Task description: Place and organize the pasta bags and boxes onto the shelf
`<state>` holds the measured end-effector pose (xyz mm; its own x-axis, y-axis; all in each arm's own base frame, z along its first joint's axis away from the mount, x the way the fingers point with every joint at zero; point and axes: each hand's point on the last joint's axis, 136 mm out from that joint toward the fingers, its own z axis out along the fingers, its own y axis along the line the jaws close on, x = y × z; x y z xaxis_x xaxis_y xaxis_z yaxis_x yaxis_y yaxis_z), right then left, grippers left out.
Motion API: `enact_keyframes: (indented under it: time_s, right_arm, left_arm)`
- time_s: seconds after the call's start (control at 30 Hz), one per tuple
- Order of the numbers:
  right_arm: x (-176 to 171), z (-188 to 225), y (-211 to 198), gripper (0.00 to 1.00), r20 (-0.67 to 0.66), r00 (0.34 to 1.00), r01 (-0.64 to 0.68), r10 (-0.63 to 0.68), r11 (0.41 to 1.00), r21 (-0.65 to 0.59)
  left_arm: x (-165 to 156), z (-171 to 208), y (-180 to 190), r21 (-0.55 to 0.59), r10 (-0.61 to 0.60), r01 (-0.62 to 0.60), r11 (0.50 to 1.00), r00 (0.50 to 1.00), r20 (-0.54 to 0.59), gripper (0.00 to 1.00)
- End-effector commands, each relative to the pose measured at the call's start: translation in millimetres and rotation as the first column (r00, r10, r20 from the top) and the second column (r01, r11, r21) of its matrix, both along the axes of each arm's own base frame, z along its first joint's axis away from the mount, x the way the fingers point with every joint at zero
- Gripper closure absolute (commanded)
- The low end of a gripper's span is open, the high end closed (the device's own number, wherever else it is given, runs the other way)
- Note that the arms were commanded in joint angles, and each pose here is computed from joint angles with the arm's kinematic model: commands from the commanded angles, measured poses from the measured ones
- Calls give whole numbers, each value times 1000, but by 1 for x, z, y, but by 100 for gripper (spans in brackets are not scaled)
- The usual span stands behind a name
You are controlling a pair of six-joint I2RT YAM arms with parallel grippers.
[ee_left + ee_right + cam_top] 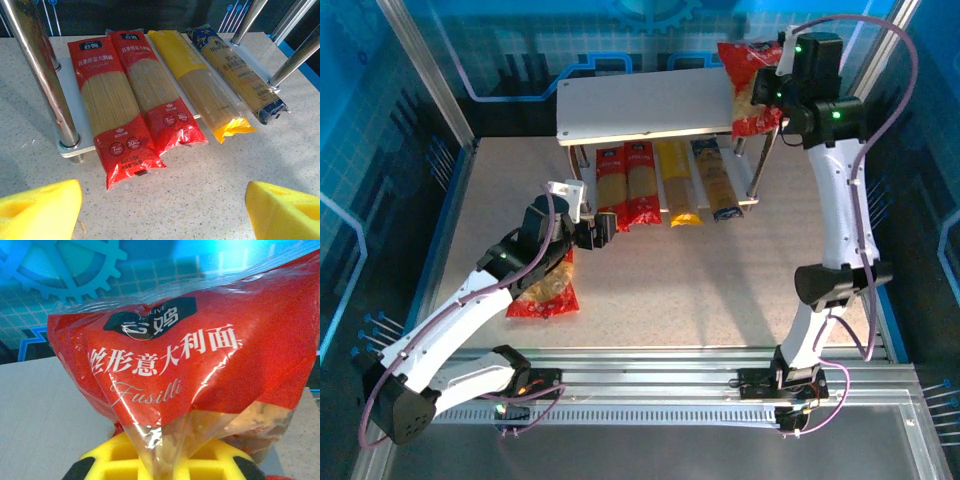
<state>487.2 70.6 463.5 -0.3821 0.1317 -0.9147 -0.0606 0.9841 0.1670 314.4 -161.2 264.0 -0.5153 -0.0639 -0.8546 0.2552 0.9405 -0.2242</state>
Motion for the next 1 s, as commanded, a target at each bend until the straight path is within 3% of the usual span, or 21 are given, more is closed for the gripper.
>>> enact_keyframes:
  time_s: [0.0,0.37,0.57,0.7,0.97]
  right_arm:
    - [-7,86,11,100,282,959,-43,31,998,35]
    - [22,71,20,100,281,960,-18,-6,996,83]
    - [34,40,26,98,201,980,-33,15,996,88]
    - [38,14,30,73,130,991,-40,27,994,97]
    - [40,-16,33,42,50,998,-41,36,994,100]
  left_arm:
    - [1,12,6,10,18,-18,1000,1000,21,14]
    - [-3,11,16,26,39,-39,999,999,21,14]
    - [-4,12,17,25,42,-43,999,999,24,14]
    - [-4,9,18,31,42,-42,999,999,17,13]
    - [-6,8,20,29,50,-50,998,999,15,13]
